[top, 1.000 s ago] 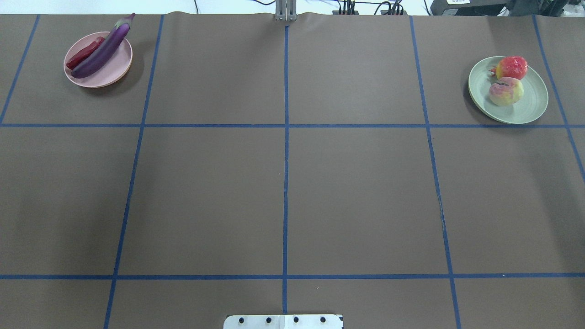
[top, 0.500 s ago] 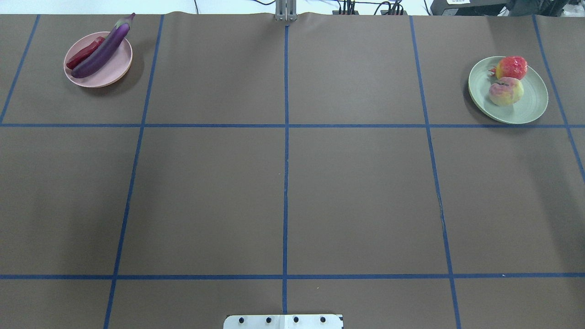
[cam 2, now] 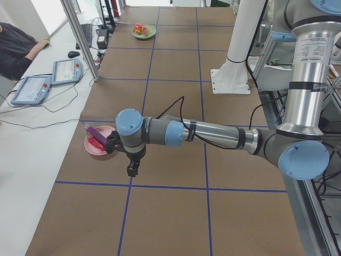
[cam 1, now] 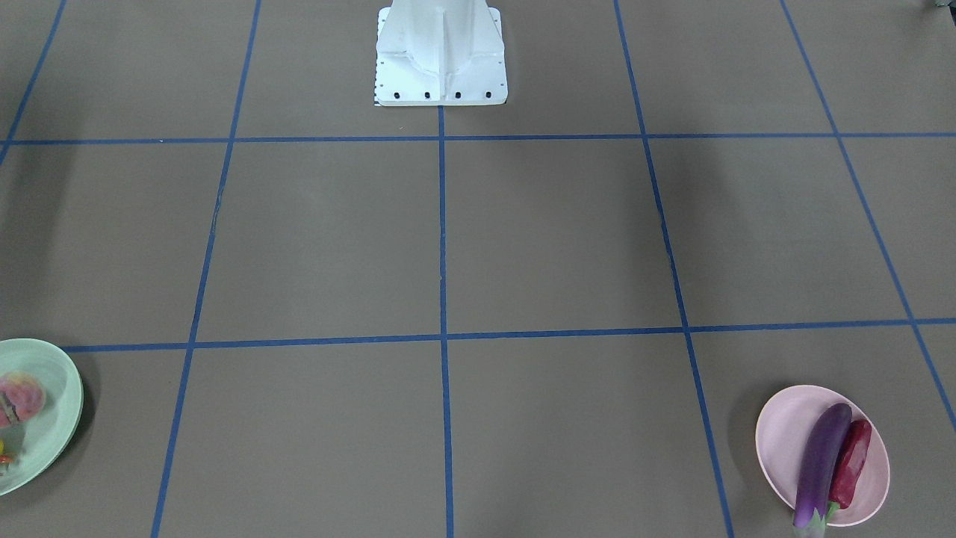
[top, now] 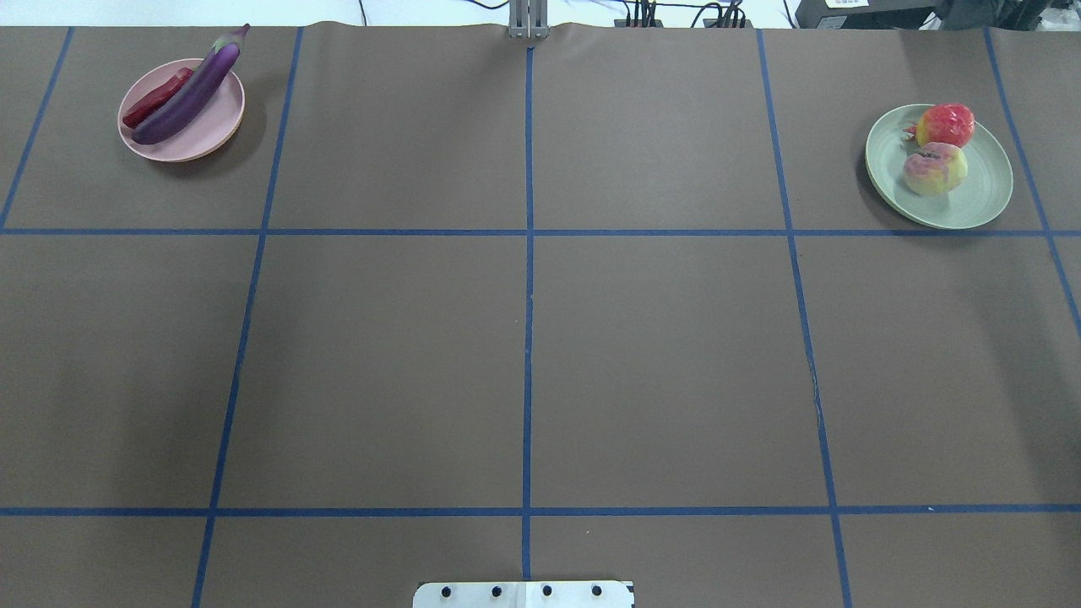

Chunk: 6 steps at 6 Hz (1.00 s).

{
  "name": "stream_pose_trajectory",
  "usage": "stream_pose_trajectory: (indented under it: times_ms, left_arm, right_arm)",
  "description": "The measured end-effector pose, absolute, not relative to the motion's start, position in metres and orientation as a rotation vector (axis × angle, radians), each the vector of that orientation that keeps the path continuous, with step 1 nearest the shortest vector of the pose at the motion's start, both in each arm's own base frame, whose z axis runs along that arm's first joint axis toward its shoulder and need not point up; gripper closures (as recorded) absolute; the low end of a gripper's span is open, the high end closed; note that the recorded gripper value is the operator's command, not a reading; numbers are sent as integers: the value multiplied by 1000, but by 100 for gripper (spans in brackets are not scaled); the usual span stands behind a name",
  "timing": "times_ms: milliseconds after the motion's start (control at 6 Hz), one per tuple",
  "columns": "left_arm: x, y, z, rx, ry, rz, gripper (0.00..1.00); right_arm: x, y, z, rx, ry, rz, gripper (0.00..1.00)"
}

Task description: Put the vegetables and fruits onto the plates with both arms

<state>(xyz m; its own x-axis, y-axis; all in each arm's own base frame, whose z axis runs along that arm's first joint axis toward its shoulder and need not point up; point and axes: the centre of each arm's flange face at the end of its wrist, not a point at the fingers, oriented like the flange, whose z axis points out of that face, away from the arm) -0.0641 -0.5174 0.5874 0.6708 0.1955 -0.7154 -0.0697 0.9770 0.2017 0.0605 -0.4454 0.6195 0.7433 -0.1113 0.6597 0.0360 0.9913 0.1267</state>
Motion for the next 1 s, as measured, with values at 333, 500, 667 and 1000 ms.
stream_pose_trajectory:
  times_ms: [333,500,667,1000]
  left_arm:
    - [-64,-522,582,200,818,161,0]
    - [-64,-523,582,202,817,161,0]
    - [-65,-523,586,197,796,157,0]
    - [-73,-521,604,166,696,140,0]
  right_arm:
    - [60,-445,620,107,-729,-81,0]
    - [60,-445,620,107,-729,-81,0]
    - [60,-445,620,108,-729,-81,0]
    - [60,-445,620,109,-729,-82,0]
